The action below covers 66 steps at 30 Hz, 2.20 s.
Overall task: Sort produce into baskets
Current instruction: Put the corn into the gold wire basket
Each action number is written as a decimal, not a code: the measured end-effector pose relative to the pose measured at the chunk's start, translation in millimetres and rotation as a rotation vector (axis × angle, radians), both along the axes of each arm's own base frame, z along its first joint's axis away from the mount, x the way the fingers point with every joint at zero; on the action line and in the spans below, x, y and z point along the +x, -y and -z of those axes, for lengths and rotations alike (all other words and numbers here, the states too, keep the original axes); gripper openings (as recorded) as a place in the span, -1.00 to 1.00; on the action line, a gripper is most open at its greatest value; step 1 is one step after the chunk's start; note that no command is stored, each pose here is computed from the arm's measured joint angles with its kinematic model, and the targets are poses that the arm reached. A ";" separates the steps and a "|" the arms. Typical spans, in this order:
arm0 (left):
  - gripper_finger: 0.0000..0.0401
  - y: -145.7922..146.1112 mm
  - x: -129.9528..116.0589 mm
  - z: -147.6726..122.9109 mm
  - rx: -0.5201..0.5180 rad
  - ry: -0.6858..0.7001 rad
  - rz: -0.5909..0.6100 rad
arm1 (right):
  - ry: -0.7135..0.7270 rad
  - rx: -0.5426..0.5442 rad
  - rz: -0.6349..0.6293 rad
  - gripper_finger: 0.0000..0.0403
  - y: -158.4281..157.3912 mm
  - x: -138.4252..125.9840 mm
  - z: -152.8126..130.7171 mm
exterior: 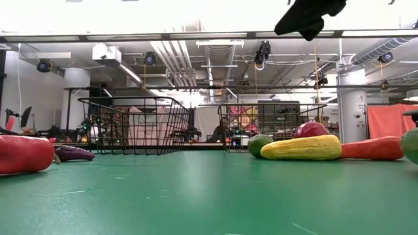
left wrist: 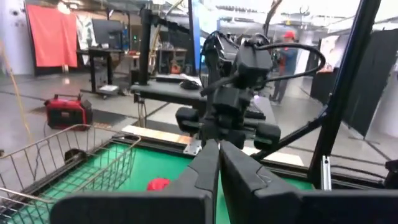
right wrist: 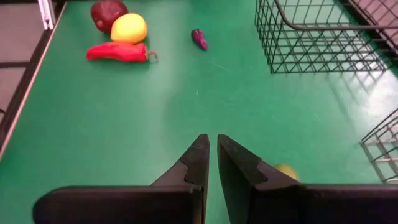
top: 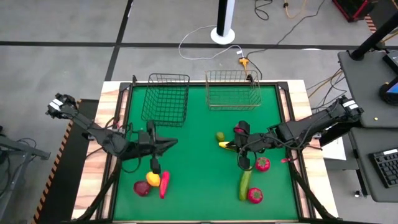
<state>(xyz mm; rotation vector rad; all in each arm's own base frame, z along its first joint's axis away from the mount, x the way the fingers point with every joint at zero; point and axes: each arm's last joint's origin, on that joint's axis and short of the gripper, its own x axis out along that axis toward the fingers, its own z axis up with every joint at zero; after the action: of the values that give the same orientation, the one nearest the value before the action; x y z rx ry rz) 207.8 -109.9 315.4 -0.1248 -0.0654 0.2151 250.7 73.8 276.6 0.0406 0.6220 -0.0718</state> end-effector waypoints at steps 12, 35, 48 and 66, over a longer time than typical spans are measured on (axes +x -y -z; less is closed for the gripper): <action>-1.00 -8.6 -8.4 -5.0 0.003 0.132 -0.060 | -0.144 -0.026 0.034 -0.87 4.8 -7.0 12.2; -1.00 -24.1 -33.3 -31.0 0.080 0.224 -0.107 | -0.455 -0.158 0.080 -0.44 0.0 22.2 73.8; -1.00 -21.4 -26.6 -24.8 0.057 0.174 -0.156 | -0.614 -0.134 0.162 0.08 8.9 33.0 111.7; -1.00 -20.5 -25.1 -20.6 0.097 0.130 -0.155 | -0.685 -0.036 0.139 -0.28 16.1 39.1 124.5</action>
<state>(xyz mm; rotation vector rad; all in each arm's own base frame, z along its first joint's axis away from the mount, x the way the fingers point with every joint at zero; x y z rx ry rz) 182.7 -89.4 335.9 -0.0369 -0.2151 0.3583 289.8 57.7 152.1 0.0238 1.3017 -0.2366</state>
